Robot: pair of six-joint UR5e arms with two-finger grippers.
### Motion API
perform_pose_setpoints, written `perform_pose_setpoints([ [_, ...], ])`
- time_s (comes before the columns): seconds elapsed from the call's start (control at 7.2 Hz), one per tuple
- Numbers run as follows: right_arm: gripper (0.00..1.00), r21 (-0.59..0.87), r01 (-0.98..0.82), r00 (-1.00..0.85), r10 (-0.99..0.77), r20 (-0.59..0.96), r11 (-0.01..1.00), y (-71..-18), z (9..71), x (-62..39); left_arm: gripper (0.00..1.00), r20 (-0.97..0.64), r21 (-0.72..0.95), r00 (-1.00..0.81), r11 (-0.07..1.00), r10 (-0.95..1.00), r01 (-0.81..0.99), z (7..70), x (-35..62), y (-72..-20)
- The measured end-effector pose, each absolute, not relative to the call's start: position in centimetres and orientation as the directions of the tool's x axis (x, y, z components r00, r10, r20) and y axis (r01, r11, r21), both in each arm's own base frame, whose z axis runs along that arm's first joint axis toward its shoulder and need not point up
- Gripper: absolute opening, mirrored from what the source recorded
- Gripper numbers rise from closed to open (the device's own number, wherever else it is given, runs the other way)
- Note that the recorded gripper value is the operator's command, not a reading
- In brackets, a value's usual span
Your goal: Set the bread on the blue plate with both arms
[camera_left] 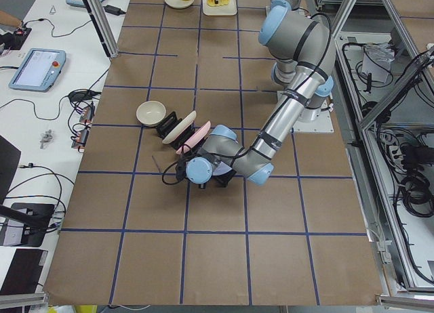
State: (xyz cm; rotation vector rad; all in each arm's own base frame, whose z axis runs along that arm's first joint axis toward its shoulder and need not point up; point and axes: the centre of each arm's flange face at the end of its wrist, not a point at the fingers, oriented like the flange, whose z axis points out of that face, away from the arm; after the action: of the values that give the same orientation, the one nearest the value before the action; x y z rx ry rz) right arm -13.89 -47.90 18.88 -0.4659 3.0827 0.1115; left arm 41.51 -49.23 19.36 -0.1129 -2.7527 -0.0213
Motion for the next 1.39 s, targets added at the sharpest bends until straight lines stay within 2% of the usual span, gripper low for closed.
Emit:
perform_pose_setpoints([
  [0.14,0.81,0.068,-0.298,-0.955,-0.296,-0.034,0.952,-47.9,18.8,-13.9,0.16,0.372,-0.001,-0.925,0.997,0.071,0.077,19.7,41.5,-49.3],
  [0.42,0.60,0.073,-0.299,-0.954,-0.297,-0.039,0.952,-47.9,18.4,-13.9,0.16,0.344,0.000,-0.936,0.997,0.072,0.077,22.2,41.4,-48.8],
  [0.56,0.41,0.075,-0.297,-0.955,-0.295,-0.041,0.952,-47.9,18.2,-13.9,0.16,0.327,0.006,-0.943,0.997,0.070,0.076,24.7,41.2,-48.0],
  [0.83,0.16,0.078,-0.297,-0.955,-0.295,-0.036,0.952,-48.0,18.2,-14.0,0.16,0.301,0.032,-0.952,0.997,0.059,0.072,31.3,40.0,-45.5],
  [0.97,0.08,0.079,-0.302,-0.953,-0.300,-0.031,0.950,-48.1,18.4,-14.1,0.16,0.292,0.049,-0.955,0.996,0.052,0.070,34.4,39.3,-44.2],
  [1.39,0.08,0.074,-0.318,-0.948,-0.317,-0.020,0.945,-48.3,18.8,-14.3,0.16,0.300,0.070,-0.954,0.996,0.027,0.050,42.5,34.8,-39.8],
])
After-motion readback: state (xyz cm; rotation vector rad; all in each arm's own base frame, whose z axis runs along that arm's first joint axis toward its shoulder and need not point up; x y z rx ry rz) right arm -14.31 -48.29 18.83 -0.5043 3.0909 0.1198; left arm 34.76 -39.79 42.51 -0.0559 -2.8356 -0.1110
